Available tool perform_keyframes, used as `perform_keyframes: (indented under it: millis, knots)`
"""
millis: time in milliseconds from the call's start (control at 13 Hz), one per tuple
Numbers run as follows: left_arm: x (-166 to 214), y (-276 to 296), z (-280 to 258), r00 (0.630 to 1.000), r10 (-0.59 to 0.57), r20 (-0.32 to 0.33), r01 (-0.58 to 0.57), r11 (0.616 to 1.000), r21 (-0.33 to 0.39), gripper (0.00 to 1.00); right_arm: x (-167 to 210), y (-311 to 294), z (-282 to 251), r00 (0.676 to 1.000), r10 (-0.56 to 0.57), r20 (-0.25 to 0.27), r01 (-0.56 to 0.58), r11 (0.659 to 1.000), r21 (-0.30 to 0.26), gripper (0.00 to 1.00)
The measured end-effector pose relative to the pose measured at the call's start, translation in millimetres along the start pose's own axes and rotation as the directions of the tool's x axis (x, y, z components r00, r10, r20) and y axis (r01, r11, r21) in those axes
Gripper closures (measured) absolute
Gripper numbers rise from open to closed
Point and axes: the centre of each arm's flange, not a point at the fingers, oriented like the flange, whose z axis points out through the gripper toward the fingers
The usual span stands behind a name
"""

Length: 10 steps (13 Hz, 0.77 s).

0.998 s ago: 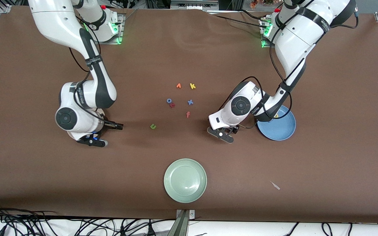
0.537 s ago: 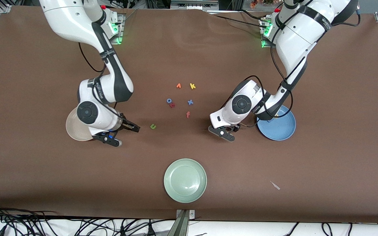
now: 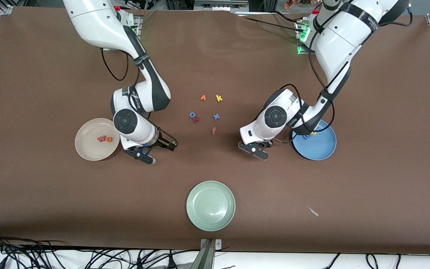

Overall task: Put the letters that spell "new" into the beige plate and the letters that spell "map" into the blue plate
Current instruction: 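Drop the cyan letter on the blue plate with the left gripper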

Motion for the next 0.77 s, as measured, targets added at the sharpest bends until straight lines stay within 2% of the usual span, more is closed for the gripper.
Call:
perform_keyframes:
  millis: [153, 384, 460, 614, 767]
  knots:
    - [0, -3, -10, 1.000, -0.002, 0.000, 0.002, 1.000, 0.009, 0.72, -9, -10, 13, 1.000, 0.015, -0.014, -0.015, 1.000, 0.003, 0.00]
    - [0, -23, -52, 1.000, -0.010, 0.013, 0.009, 0.999, 0.051, 0.72, -18, -17, 31, 0.999, 0.030, -0.022, -0.030, 1.000, -0.002, 0.00]
    - [-4, -37, -72, 0.999, 0.007, 0.039, -0.009, 0.997, 0.073, 0.72, -20, -18, 35, 0.999, 0.038, -0.025, -0.038, 0.999, -0.001, 0.00]
    - [-20, -74, -115, 0.987, 0.076, 0.141, -0.092, 0.989, 0.111, 0.72, -22, -20, 41, 0.998, 0.060, -0.027, -0.060, 0.998, -0.001, 0.00]
    - [-39, -125, -154, 0.971, 0.118, 0.209, -0.145, 0.982, 0.120, 0.72, -27, -23, 45, 0.997, 0.072, -0.026, -0.072, 0.997, 0.000, 0.04]
